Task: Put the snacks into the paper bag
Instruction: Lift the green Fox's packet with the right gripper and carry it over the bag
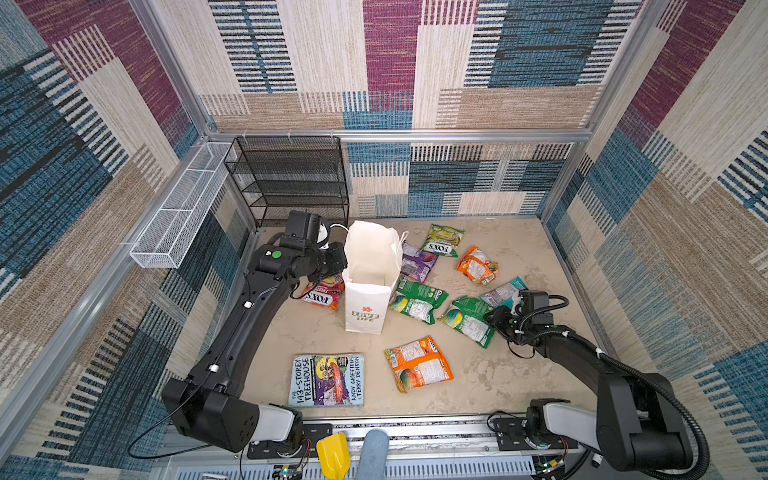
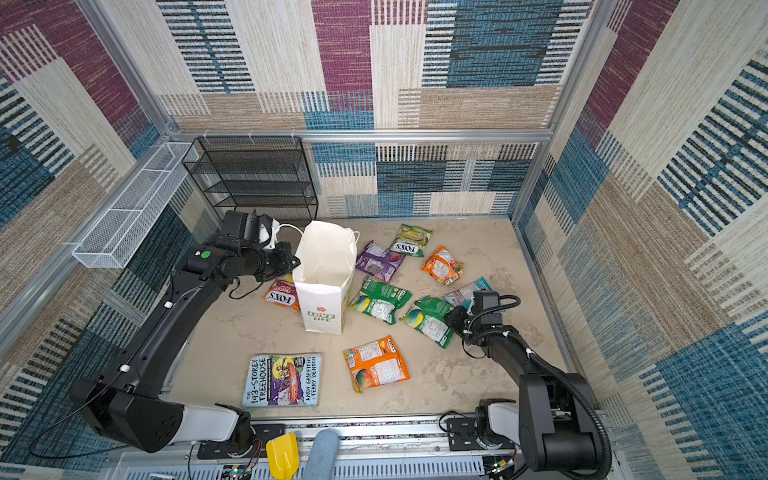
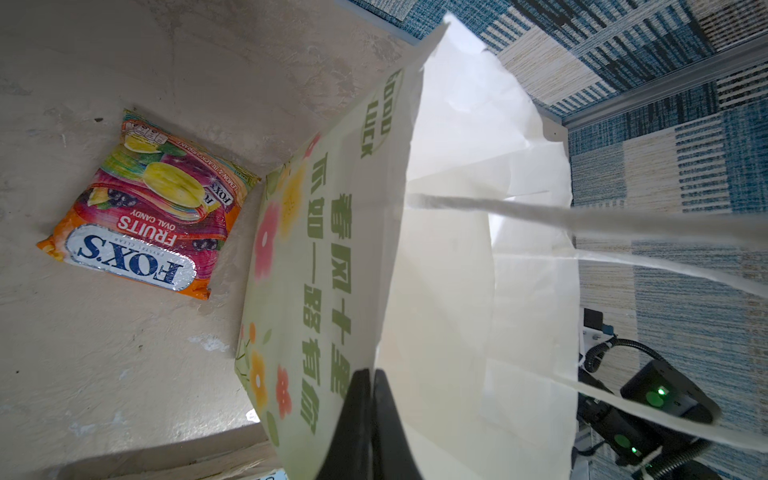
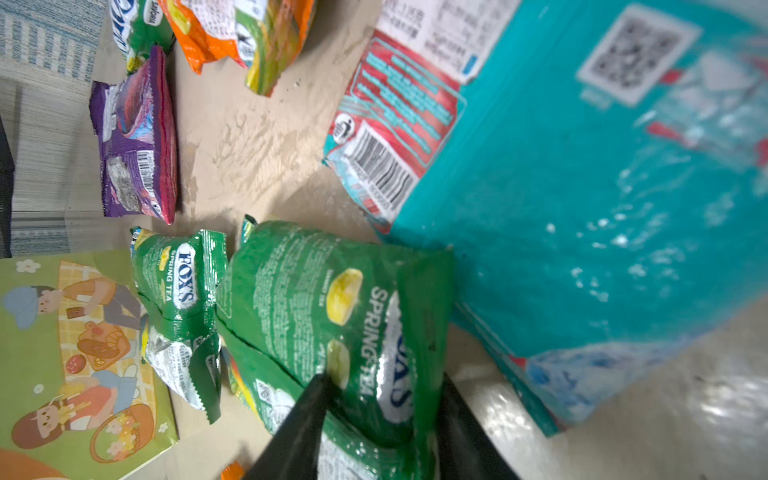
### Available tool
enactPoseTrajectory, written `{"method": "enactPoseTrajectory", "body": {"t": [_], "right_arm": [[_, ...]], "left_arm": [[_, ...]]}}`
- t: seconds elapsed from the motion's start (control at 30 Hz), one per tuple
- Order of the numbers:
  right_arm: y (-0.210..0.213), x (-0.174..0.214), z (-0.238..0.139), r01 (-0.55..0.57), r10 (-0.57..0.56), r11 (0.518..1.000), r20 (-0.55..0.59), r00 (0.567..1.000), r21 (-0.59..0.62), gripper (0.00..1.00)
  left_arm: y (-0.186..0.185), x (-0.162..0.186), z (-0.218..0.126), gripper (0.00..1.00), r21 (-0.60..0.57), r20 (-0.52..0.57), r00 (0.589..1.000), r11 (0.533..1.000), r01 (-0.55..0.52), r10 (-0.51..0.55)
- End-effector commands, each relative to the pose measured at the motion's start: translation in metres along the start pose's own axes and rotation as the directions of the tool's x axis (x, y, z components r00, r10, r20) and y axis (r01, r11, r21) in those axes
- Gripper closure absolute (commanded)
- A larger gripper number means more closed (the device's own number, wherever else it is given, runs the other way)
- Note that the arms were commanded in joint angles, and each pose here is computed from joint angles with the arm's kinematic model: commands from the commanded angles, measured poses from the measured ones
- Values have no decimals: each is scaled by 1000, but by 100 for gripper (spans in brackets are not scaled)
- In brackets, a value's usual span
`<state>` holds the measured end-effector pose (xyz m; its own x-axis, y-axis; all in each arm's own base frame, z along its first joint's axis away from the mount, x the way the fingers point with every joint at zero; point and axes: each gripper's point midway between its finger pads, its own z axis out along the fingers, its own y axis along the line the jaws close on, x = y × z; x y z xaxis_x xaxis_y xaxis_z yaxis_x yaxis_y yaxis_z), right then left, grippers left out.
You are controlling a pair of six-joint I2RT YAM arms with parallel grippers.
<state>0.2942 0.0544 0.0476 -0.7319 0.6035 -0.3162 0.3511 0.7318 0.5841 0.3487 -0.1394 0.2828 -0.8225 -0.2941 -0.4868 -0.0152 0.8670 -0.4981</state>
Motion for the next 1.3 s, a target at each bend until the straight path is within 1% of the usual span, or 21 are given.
{"method": "enactPoseTrajectory", "body": {"t": [0.0,0.1,0.23,0.27,0.4,0.53,0.7,0.83,0.93,1.03,1.1,1.2,1.27], "right_arm": [[9,-8,3,21,-20,999,27,999,-41,68],[11,-8,4,31,-30,998,26,999,-56,84],[26,-17,-7,59,-54,994,56,997,-92,99],[33,-21,-13,73,-65,991,71,995,-110,100],[67,-39,-45,128,-101,975,152,983,-181,100],[111,-53,-84,175,-117,947,219,969,-269,100],[172,-64,-141,245,-134,896,300,944,-370,100],[225,-71,-195,307,-132,830,370,919,-465,100],[265,-73,-233,368,-140,777,429,892,-511,100],[307,-71,-263,421,-155,715,461,874,-558,100],[336,-66,-274,445,-170,669,459,872,-596,100],[376,-56,-279,476,-202,631,463,863,-612,100],[400,-51,-273,498,-226,622,470,853,-605,100]], "left_arm": [[-6,-9,-1,100,41,24,1000,999,-13,12],[-2,-11,0,100,43,25,1000,999,4,-5],[-5,-11,2,100,78,9,1000,997,20,-21],[-7,-10,2,100,87,5,1000,996,21,-21],[-7,-10,3,100,94,0,1000,995,25,-25],[-8,-9,3,100,100,-5,1000,995,26,-25],[-9,-9,2,100,103,-3,1000,994,29,-29],[-9,-8,3,100,103,-5,999,994,32,-32],[-8,-8,4,100,103,-7,999,994,43,-43],[-7,-8,5,100,104,-2,999,993,48,-49],[-7,-8,6,100,105,2,999,993,47,-47],[-6,-7,9,100,105,-7,999,993,53,-53],[-6,-7,12,100,104,-15,998,993,57,-55]]}}
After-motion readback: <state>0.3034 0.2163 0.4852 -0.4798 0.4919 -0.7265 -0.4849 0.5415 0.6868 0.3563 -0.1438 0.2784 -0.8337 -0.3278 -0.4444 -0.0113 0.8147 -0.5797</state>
